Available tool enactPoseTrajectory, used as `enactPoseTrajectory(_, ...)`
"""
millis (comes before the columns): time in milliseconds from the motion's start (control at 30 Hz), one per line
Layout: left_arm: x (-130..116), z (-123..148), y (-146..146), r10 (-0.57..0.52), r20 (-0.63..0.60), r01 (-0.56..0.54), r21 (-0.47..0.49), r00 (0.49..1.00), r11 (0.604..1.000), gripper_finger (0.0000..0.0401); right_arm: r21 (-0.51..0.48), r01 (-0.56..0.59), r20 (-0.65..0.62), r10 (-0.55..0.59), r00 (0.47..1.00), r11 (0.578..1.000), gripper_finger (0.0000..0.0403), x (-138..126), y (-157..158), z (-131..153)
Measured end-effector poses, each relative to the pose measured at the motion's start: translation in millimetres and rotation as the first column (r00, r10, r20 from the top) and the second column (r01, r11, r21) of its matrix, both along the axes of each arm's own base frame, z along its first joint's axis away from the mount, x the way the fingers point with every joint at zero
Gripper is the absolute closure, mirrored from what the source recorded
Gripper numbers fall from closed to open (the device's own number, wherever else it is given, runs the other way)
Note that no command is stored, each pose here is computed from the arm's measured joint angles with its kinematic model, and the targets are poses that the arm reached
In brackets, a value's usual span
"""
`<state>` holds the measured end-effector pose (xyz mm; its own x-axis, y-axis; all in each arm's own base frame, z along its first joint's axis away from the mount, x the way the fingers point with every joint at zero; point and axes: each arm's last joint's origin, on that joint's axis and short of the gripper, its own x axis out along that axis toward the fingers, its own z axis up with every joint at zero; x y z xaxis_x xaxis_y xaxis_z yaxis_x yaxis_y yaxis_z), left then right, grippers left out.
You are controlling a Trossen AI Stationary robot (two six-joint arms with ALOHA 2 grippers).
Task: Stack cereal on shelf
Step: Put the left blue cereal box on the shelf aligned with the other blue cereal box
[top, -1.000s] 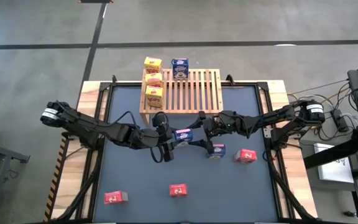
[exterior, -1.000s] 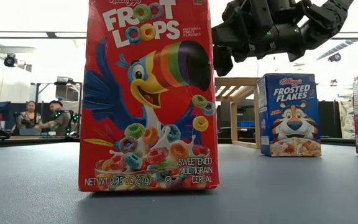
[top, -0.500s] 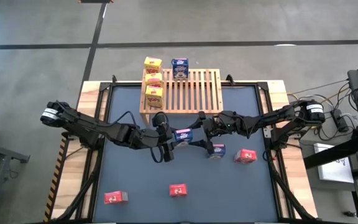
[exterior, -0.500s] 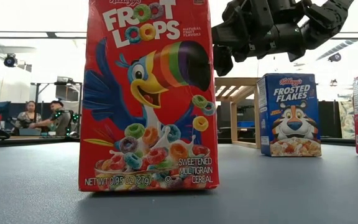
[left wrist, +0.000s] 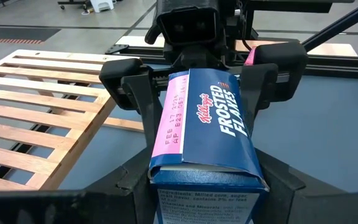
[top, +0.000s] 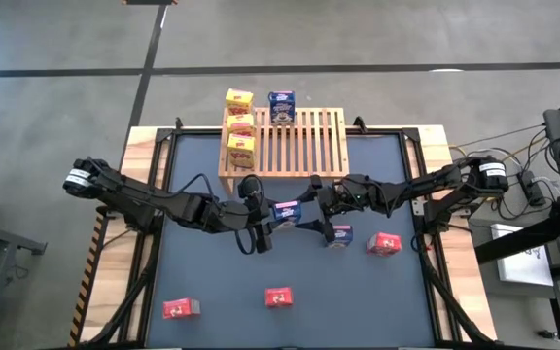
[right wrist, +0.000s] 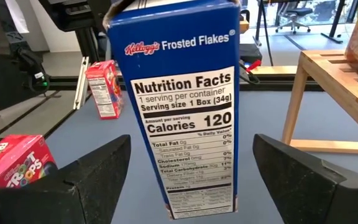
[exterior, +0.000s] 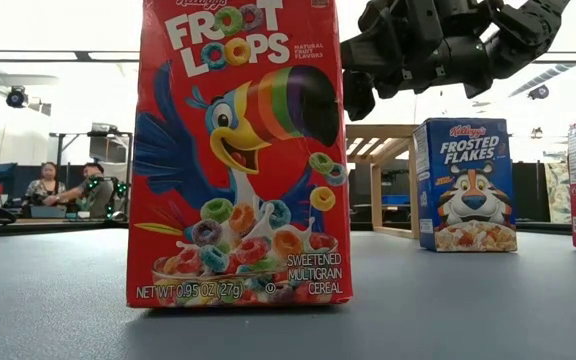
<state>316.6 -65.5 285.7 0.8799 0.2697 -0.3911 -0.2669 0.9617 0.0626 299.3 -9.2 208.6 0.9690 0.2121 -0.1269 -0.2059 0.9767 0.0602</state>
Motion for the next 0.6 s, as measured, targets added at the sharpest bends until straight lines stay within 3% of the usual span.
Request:
enactPoseTrajectory(367,0.0,0.0,0.0,0.001,0.000,-0.001,0.000,1.000,1.000,0.0227,0.005,0.001,0.015,-0.001,1.000,1.000,0.0187,0.1,0.0,1.5)
enactPoseTrajectory(600,0.0,0.0,-0.1,-0.004,0.000,0.004,-0.003,1.000,1.000,0.0227,0.006,0.001,0.014,-0.001,1.000,1.000,0.0208,0.1,0.0,1.4)
